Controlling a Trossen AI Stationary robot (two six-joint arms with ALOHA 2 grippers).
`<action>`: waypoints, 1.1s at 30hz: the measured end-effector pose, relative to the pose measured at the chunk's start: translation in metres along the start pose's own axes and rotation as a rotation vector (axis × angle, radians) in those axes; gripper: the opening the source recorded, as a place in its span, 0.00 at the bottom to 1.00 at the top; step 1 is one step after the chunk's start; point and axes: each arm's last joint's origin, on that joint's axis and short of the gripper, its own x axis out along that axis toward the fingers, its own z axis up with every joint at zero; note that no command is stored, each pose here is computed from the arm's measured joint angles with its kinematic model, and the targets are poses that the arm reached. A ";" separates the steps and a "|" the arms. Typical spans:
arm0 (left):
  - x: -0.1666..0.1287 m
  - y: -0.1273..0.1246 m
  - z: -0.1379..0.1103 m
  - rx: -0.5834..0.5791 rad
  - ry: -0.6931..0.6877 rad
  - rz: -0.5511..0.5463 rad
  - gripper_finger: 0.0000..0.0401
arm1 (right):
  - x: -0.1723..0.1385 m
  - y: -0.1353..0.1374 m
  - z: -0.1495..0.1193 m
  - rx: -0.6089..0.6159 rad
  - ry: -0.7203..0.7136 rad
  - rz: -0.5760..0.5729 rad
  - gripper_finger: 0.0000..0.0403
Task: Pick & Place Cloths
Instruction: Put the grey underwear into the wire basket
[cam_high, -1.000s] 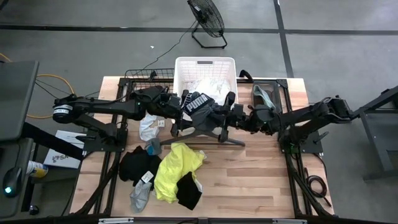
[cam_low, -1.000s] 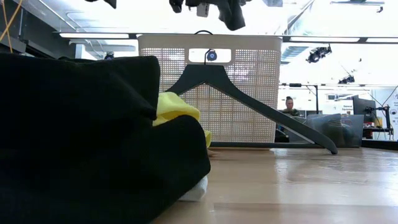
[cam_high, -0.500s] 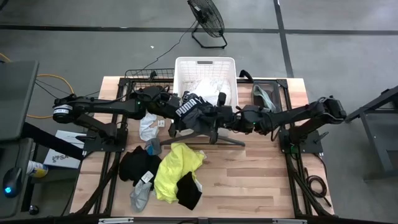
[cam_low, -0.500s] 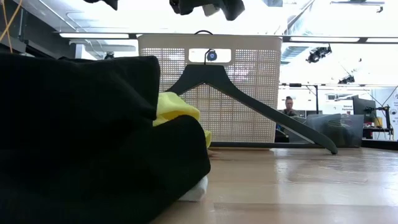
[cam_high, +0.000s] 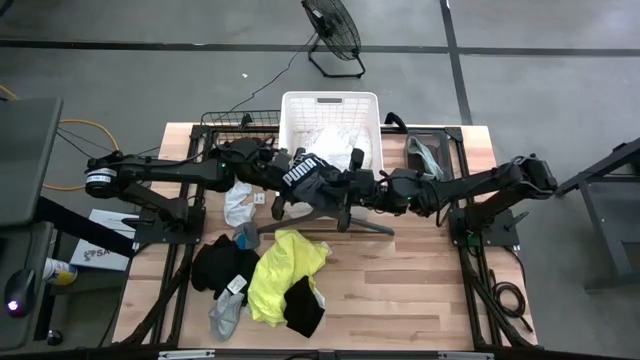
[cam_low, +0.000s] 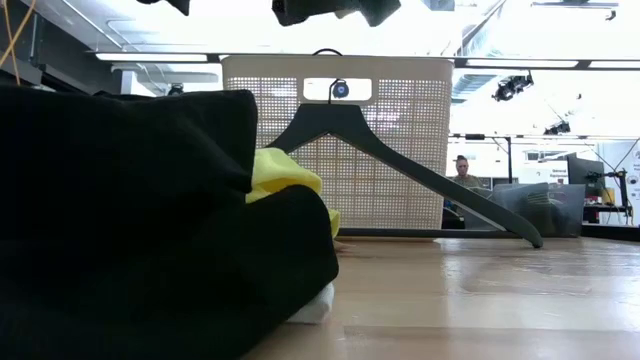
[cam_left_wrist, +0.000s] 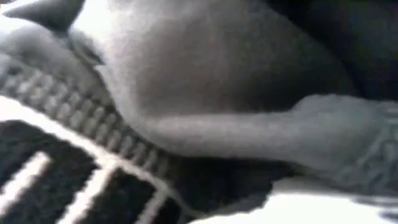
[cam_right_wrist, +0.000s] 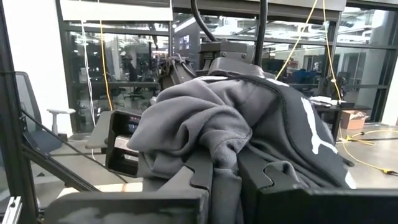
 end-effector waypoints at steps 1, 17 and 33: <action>0.000 0.000 0.000 -0.001 0.003 0.000 0.12 | 0.000 0.000 0.000 0.000 0.000 -0.001 0.05; -0.002 -0.003 0.001 -0.008 0.024 -0.031 0.05 | -0.009 0.005 0.010 0.015 -0.025 0.011 0.42; -0.051 -0.027 0.040 0.126 -0.015 0.139 0.05 | -0.037 0.016 0.037 0.040 -0.060 0.019 0.76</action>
